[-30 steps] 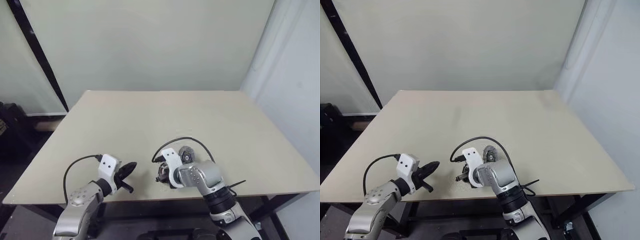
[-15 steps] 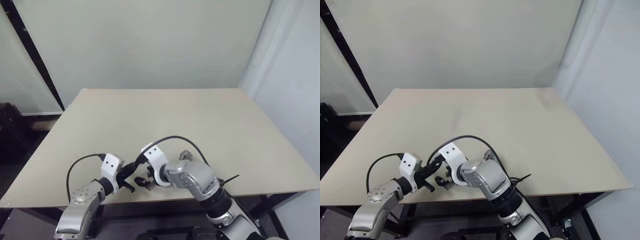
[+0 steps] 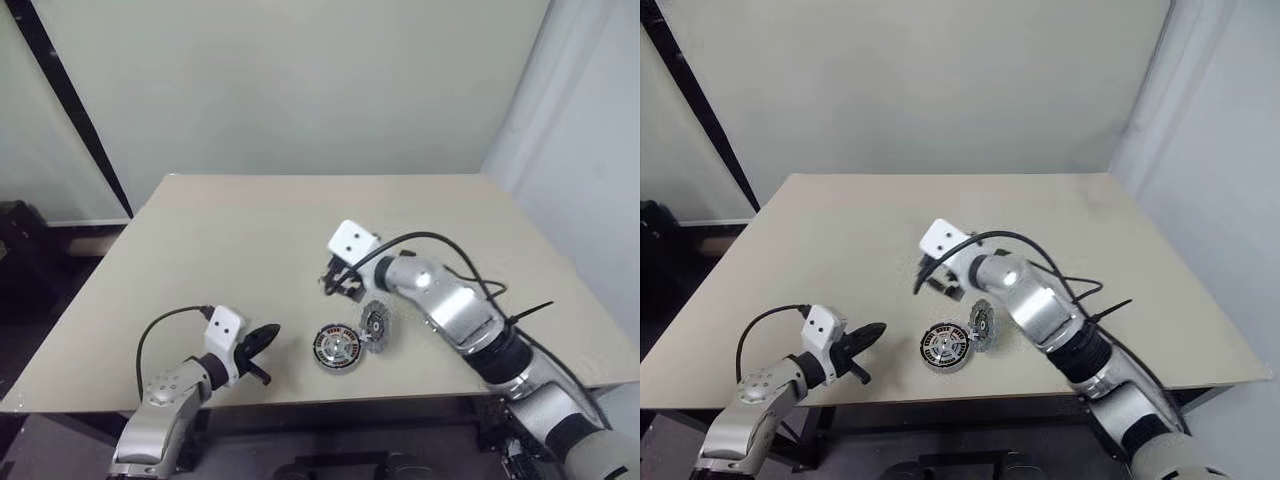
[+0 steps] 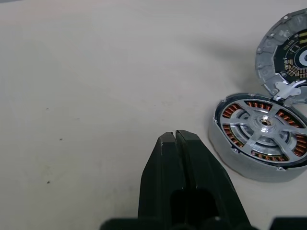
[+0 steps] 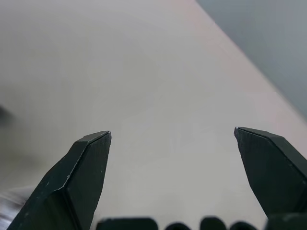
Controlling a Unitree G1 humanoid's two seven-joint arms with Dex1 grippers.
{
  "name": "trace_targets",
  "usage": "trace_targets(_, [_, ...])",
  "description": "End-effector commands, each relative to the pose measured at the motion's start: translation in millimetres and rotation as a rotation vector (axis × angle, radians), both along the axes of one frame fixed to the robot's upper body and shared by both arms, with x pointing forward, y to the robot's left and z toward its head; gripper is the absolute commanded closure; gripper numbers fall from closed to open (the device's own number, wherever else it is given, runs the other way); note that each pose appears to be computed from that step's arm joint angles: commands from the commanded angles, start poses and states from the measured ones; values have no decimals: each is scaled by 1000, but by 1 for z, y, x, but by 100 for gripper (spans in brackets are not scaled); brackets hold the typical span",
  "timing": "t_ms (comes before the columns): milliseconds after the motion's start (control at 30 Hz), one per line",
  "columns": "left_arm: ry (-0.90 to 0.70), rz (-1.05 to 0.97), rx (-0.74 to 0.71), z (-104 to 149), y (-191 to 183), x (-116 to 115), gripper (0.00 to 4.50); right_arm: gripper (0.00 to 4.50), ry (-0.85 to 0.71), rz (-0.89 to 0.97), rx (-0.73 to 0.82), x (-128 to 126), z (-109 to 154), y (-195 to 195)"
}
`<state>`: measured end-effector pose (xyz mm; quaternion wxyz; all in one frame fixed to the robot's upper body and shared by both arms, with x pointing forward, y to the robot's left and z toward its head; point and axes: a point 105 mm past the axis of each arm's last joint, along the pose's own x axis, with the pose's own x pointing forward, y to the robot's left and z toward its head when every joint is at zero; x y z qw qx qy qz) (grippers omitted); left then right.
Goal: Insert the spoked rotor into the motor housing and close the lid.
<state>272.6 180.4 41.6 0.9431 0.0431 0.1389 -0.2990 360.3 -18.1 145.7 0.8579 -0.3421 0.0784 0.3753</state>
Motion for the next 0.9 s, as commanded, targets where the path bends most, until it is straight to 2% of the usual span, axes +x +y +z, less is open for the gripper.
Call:
trace_targets(33, [-42, -37, 10, 11, -4, 4, 450, 1, -123, -64, -131, 19, 17, -39])
trace_targets(233, [-41, -68, 18, 13, -6, 6, 450, 1, -73, -130, -424, 23, -3, -101])
trace_targets(367, [-42, -79, 25, 14, -6, 7, 450, 1, 52, -104, -461, 9, -25, -110])
trace_targets(500, [-46, -85, 29, 16, -6, 8, 450, 1, 204, -40, -299, -11, -51, -84])
trace_targets(733, [-47, -89, 41, 18, -4, 7, 450, 1, 316, 51, 18, -34, -67, -22])
trace_targets(900, [-47, -88, 50, 20, -3, 6, 450, 1, 326, 50, 80, -36, -77, -2])
